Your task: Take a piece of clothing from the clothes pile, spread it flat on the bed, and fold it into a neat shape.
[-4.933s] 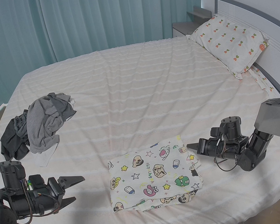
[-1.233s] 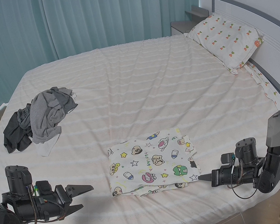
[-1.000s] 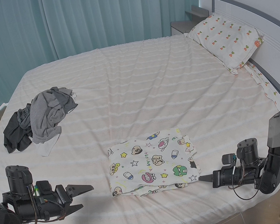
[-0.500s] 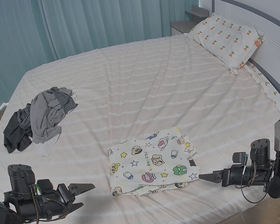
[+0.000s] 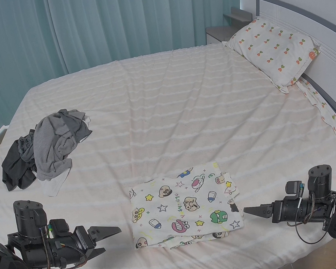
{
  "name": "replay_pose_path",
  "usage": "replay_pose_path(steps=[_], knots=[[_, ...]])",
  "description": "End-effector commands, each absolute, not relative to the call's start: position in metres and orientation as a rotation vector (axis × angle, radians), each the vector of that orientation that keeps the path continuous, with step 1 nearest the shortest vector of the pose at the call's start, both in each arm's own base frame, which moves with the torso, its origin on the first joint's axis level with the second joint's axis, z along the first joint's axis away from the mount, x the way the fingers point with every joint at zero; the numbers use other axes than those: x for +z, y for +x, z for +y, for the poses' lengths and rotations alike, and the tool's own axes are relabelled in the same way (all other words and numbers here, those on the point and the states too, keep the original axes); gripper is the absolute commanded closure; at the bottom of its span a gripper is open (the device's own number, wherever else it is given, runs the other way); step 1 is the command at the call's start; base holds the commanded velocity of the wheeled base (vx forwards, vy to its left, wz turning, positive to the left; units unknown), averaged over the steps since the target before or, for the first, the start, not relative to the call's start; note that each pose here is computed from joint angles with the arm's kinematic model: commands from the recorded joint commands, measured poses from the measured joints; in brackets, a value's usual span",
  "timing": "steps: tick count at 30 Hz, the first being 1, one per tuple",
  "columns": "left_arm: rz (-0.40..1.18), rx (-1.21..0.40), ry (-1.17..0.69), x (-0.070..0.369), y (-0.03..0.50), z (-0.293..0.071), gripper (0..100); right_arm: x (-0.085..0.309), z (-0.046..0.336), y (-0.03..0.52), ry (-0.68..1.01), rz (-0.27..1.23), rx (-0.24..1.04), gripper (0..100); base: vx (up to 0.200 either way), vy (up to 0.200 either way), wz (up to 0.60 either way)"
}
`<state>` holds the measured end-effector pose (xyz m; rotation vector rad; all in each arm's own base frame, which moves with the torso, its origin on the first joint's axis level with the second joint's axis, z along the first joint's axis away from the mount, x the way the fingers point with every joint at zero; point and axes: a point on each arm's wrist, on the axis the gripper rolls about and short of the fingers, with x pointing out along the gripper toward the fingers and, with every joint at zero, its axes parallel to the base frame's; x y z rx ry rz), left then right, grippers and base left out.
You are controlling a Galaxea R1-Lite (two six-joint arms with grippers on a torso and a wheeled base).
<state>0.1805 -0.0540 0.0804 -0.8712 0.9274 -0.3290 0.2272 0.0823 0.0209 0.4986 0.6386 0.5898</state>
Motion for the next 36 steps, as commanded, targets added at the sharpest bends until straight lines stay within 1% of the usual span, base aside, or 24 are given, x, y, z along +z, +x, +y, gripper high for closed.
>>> replay_pose_path(steps=[1,4,9,14,16,18,19,22,27,31,32,36], knots=[[0.933,-0.327,-0.872,0.079,0.181,-0.054,0,0.022,0.082,0.228,0.499,0.627,0.593,0,0.2,0.0,0.0],[0.934,-0.326,-0.873,0.079,0.181,-0.054,0,0.022,0.082,0.228,0.499,0.628,0.591,0,0.2,0.0,0.0],[0.942,-0.322,-0.871,0.078,0.181,-0.054,0,0.017,0.082,0.23,0.496,0.64,0.582,0,0.0,0.0,0.0],[0.982,-0.313,-0.855,0.068,0.194,-0.059,0,0.015,0.081,0.233,0.505,0.643,0.58,0,0.0,0.0,0.0],[1.025,-0.323,-0.789,0.056,0.202,-0.067,0,0.008,0.083,0.237,0.507,0.664,0.584,0,0.0,0.0,0.0],[1.04,-0.298,-0.704,0.044,0.211,-0.071,0,0.0,0.086,0.241,0.506,0.682,0.588,0,0.0,0.0,0.0],[1.035,-0.277,-0.657,0.038,0.218,-0.072,0,-0.004,0.087,0.245,0.505,0.685,0.587,0,0.0,0.0,0.0],[1.026,-0.248,-0.602,0.025,0.236,-0.076,0,-0.011,0.09,0.252,0.505,0.686,0.587,0,0.0,0.0,0.0],[0.96,-0.272,-0.607,0.021,0.255,-0.083,0,-0.016,0.099,0.262,0.498,0.673,0.61,0,0.0,0.0,0.0],[0.938,-0.275,-0.595,0.012,0.262,-0.087,0,-0.019,0.106,0.271,0.494,0.653,0.629,0,0.0,0.0,0.0],[0.912,-0.274,-0.597,0.011,0.265,-0.087,0,-0.019,0.113,0.275,0.488,0.662,0.642,0,0.0,0.0,0.0],[0.921,-0.282,-0.577,0.007,0.263,-0.087,0,-0.019,0.124,0.283,0.478,0.724,0.647,0,0.0,0.0,0.0]])
